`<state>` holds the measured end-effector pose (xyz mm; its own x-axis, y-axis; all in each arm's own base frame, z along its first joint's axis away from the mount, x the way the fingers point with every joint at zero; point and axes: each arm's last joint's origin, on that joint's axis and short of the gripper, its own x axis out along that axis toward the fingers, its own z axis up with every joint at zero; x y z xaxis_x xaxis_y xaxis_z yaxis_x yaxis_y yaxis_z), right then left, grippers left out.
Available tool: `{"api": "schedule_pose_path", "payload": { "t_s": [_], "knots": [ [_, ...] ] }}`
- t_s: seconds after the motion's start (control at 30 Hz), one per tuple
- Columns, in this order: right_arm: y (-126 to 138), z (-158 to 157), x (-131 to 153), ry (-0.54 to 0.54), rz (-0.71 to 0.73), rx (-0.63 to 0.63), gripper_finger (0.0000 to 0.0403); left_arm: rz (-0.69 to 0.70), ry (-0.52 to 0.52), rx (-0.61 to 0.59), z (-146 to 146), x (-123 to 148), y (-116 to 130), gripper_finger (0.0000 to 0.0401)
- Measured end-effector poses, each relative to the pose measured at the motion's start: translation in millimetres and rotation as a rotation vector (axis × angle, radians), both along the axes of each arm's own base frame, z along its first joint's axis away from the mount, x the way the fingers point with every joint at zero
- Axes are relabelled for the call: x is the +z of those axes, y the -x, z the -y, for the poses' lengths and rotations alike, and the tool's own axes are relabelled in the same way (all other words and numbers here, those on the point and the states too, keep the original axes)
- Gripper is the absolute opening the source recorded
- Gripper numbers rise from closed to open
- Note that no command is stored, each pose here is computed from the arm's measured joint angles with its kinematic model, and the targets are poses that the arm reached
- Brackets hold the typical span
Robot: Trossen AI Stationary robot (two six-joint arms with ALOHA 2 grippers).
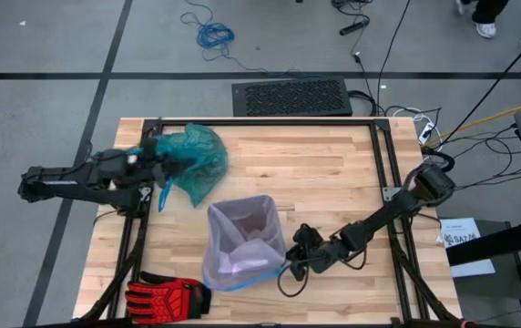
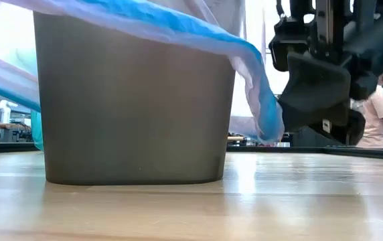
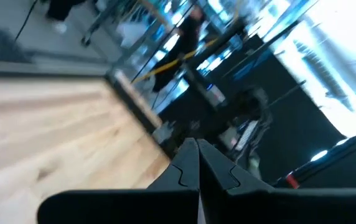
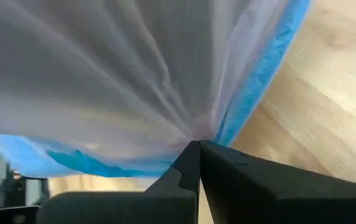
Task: Place trash/remove bag and relplace
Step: Insert the trash bag into the trash bin
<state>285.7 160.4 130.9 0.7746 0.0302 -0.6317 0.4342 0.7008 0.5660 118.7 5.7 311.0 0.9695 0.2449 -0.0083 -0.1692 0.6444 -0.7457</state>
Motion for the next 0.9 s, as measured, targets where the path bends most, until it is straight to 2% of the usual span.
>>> {"api": "schedule_pose_path", "payload": {
  "t_s": [0.27, 0.43, 0.57, 0.67, 0.77, 0.9],
  "knots": [
    [9.0, 7.7, 48.5, 0.031, 0.136, -0.02, 0.0, 0.108, -0.093, 0.009, -0.5, 21.9, 23.7, 0.0],
    [28.2, 23.0, 101.5, 0.093, 0.287, -0.07, 0.0, 0.106, -0.116, 0.011, -0.5, 23.7, 25.1, 0.0],
    [35.1, 41.7, 157.0, 0.16, 0.409, -0.042, 0.0, 0.09, -0.116, 0.01, -0.5, 22.1, 24.9, 0.0],
    [23.8, 54.7, 210.3, 0.263, 0.424, 0.05, 0.0, 0.082, -0.114, 0.009, -0.5, 21.3, 24.7, 0.0],
    [0.6, 65.5, 256.5, 0.379, 0.358, 0.2, 0.0, 0.082, -0.115, 0.009, -0.5, 21.4, 24.7, 0.0],
    [-41.4, 72.4, 280.4, 0.512, 0.155, 0.435, 0.0, 0.079, -0.121, 0.01, -0.5, 21.2, 24.7, 0.0]
  ]
}}
